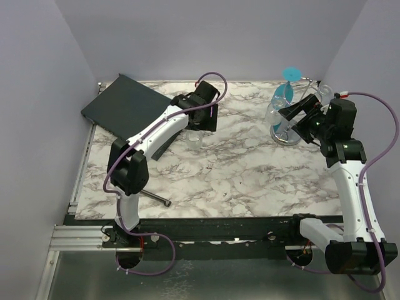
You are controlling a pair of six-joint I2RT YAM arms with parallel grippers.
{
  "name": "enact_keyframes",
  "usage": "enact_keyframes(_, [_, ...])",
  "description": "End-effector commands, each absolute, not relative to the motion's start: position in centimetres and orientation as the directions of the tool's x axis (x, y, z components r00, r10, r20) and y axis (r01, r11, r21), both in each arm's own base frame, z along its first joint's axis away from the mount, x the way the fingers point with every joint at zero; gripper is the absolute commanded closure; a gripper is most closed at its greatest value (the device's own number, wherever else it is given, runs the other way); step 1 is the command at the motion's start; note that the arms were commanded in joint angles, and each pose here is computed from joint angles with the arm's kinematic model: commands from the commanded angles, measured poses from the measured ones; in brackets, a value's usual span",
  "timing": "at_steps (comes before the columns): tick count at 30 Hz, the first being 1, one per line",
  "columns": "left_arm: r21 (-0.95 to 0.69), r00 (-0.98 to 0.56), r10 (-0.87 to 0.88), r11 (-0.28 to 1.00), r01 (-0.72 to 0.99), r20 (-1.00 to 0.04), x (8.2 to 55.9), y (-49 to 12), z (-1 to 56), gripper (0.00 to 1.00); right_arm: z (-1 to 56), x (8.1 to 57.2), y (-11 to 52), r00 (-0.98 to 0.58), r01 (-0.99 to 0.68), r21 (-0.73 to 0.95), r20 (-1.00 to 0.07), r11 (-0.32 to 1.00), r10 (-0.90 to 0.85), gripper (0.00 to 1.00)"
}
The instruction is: Take the wine glass off the wine glass rack
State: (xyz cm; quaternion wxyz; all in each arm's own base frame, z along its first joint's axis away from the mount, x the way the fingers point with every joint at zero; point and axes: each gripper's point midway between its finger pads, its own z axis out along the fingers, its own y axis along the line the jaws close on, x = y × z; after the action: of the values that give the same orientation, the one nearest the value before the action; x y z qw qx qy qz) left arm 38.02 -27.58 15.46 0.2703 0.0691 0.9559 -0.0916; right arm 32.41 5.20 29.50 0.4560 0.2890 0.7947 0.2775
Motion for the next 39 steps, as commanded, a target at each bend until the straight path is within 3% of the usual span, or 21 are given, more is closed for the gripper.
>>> enact_keyframes(1, [-0.164,-0.794,0.054,0.968,0.191,-0.606,37.7,-27.3,20.5,0.27,30.3,33.4,4.7,-0.38,0.211,0.712,-0.572,0.67,0.727,0.02])
enact_keyframes(13, [-0.265,-0.717,-0.01,0.933,0.244,-0.697,35.0,-27.8,27.0,0.26,29.5,36.2,4.8,-0.283,0.243,0.828,-0.438,0.506,0.853,0.31])
enact_keyframes(22, [-0.345,-0.667,-0.059,0.887,0.305,-0.742,32.6,-28.0,30.4,0.23,27.6,38.6,5.0,-0.222,0.301,0.848,-0.383,0.437,0.897,0.43])
enact_keyframes(39, [-0.363,-0.631,-0.08,0.87,0.334,-0.772,31.3,-27.1,32.4,0.22,25.9,40.7,4.4,-0.057,0.378,0.854,-0.363,0.357,0.93,0.52])
